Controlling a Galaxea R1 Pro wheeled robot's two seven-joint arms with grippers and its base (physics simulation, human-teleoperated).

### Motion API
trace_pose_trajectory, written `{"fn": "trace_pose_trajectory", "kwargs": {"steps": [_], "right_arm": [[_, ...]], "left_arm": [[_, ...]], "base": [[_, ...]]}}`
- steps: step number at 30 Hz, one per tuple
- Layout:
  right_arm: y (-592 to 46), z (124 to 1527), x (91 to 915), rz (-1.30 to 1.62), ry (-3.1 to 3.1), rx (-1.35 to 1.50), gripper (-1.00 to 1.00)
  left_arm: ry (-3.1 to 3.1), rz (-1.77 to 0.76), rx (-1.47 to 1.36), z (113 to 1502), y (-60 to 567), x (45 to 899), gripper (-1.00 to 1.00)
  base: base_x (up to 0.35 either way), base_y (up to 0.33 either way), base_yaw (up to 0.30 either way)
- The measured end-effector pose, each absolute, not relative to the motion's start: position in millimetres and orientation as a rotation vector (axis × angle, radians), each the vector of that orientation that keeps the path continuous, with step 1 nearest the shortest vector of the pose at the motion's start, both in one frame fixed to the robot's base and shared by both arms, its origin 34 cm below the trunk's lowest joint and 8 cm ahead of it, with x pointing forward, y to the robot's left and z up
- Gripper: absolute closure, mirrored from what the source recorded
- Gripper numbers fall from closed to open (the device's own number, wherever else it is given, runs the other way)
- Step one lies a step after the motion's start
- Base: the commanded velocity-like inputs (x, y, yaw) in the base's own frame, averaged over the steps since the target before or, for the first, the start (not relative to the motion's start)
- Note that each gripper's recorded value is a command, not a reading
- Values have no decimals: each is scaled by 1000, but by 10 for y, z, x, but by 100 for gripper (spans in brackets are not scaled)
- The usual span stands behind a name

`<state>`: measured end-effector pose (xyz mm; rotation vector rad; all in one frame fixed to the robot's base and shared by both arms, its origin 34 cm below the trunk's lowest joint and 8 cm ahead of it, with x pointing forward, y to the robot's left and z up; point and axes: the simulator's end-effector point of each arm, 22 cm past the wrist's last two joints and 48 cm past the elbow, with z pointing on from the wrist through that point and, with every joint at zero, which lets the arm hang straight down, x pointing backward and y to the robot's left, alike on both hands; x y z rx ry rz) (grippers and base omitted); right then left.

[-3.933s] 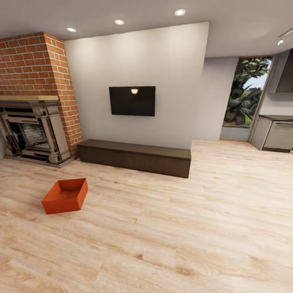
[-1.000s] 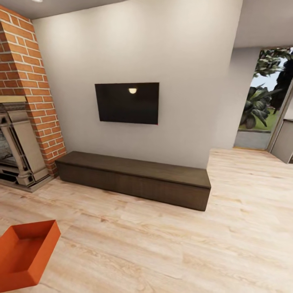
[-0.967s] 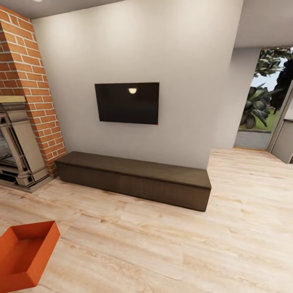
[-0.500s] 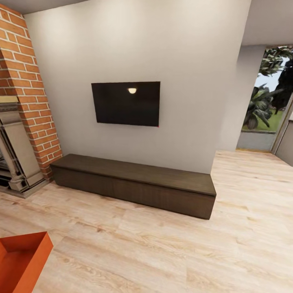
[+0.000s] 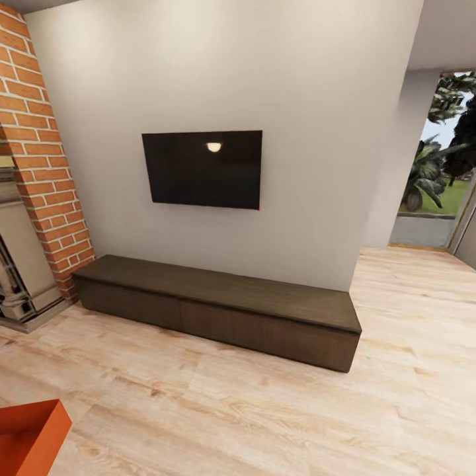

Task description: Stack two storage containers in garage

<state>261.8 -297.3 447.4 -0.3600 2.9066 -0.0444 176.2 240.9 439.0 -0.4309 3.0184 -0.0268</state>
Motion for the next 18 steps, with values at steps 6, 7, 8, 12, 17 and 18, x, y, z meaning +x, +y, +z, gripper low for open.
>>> {"fn": "trace_pose_trajectory", "kwargs": {"steps": [6, 7, 8, 12, 17, 18], "right_arm": [[-2973, 4474, 2617, -44, 2907, -361, -100], [-2973, 4474, 2615, -44, 2907, -361, -100], [-2971, 4474, 2614, -44, 2907, -362, -100], [-2963, 4473, 2617, -43, 2907, -362, -100], [-2971, 4472, 2615, -44, 2907, -363, -100], [-2971, 4472, 2617, -44, 2907, -363, -100]], "left_arm": [[3018, -27, -431, 4390, 2409, 1762, -100], [3018, -27, -431, 4391, 2410, 1763, -100], [3018, -27, -431, 4391, 2410, 1764, -100], [3015, -26, -431, 4391, 2412, 1772, -100], [3014, -26, -431, 4391, 2413, 1776, -100], [3013, -26, -431, 4391, 2413, 1776, -100]], "base": [[324, 0, 0], [324, 0, 0], [324, 0, 48], [303, 0, 204], [144, 0, 256], [57, 0, 266]]}}
